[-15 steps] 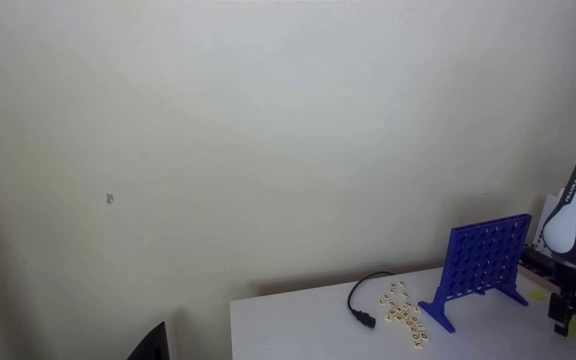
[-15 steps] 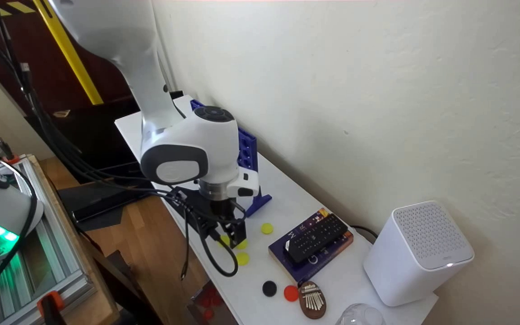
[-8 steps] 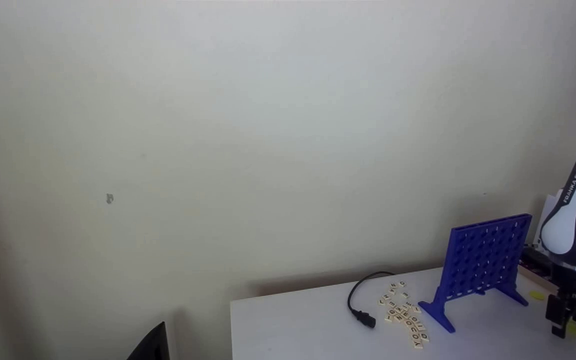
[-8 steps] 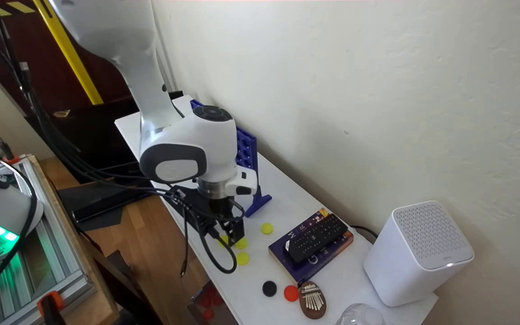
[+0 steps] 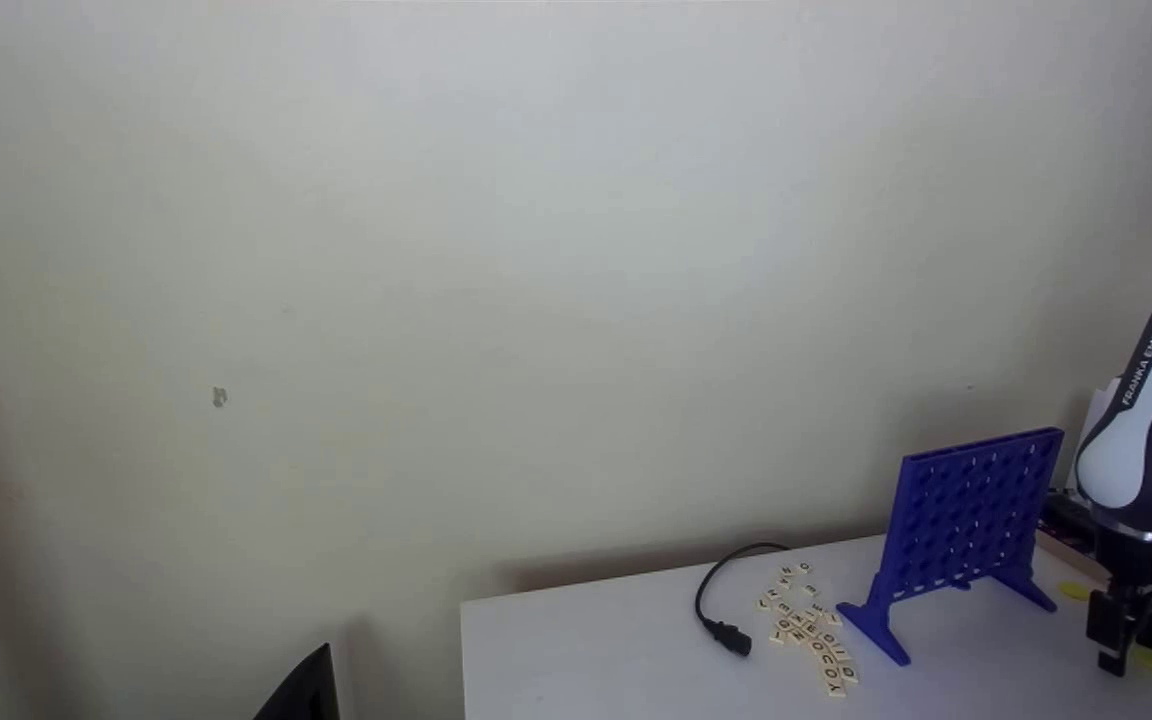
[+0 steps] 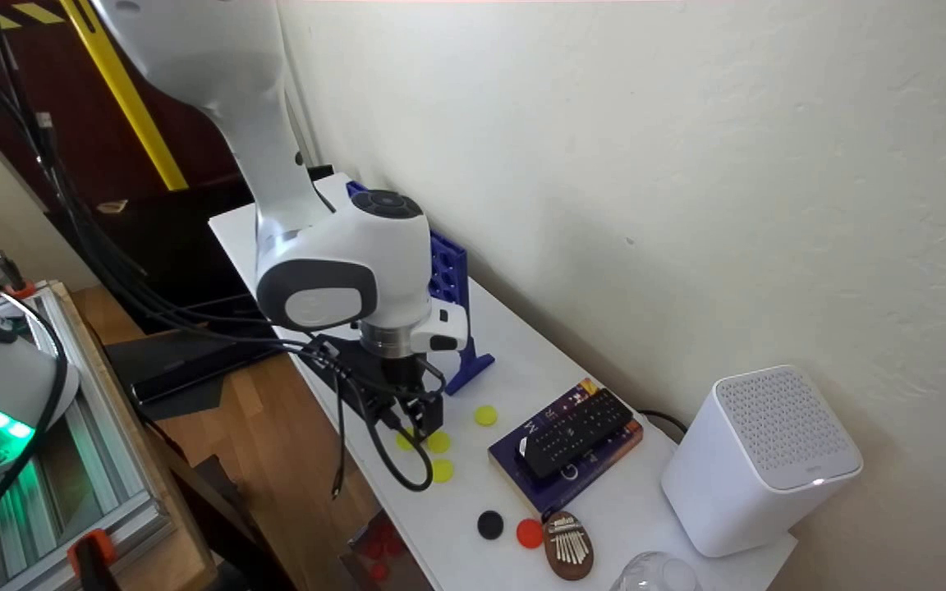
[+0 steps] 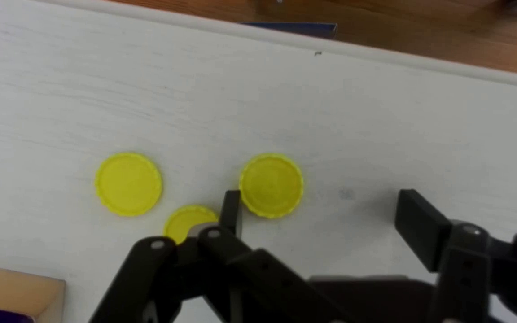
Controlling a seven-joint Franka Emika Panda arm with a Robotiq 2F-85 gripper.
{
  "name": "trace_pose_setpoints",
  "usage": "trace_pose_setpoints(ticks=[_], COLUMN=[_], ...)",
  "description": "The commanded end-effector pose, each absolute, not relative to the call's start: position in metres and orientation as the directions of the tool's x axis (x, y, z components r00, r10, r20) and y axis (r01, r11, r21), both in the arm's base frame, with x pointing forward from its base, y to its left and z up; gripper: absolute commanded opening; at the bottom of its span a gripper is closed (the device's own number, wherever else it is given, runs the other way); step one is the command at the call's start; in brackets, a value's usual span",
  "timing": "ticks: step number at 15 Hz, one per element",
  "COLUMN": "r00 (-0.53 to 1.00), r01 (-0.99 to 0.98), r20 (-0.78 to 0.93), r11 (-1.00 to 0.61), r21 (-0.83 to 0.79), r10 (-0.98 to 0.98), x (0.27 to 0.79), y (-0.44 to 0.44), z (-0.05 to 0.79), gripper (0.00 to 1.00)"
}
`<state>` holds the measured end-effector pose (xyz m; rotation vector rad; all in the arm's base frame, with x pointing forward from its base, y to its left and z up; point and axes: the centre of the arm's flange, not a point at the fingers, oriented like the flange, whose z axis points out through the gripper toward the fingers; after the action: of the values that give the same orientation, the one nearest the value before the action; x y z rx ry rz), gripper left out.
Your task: Put one yellow chip inside the blue gameboard.
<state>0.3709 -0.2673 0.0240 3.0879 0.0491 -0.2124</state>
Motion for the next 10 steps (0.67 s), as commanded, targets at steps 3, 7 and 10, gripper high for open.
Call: trace_pose_setpoints(ticks=[3,7,10], r00=[0.987,0.986,0.986], r01=[0.057,0.061,0.060], r20=[-0.153,-0.159,-0.157], r11=[-0.996,-0.996,-0.996], r21=[0.061,0.063,0.071], r10=[0.047,0.050,0.048], x=[0.3690,0.3680,0.3684], y=[-0.2705,-0.2705,-0.2727], z=[0.0193,0.0174,0.0192], gripper=[0.93,0.56,0.40])
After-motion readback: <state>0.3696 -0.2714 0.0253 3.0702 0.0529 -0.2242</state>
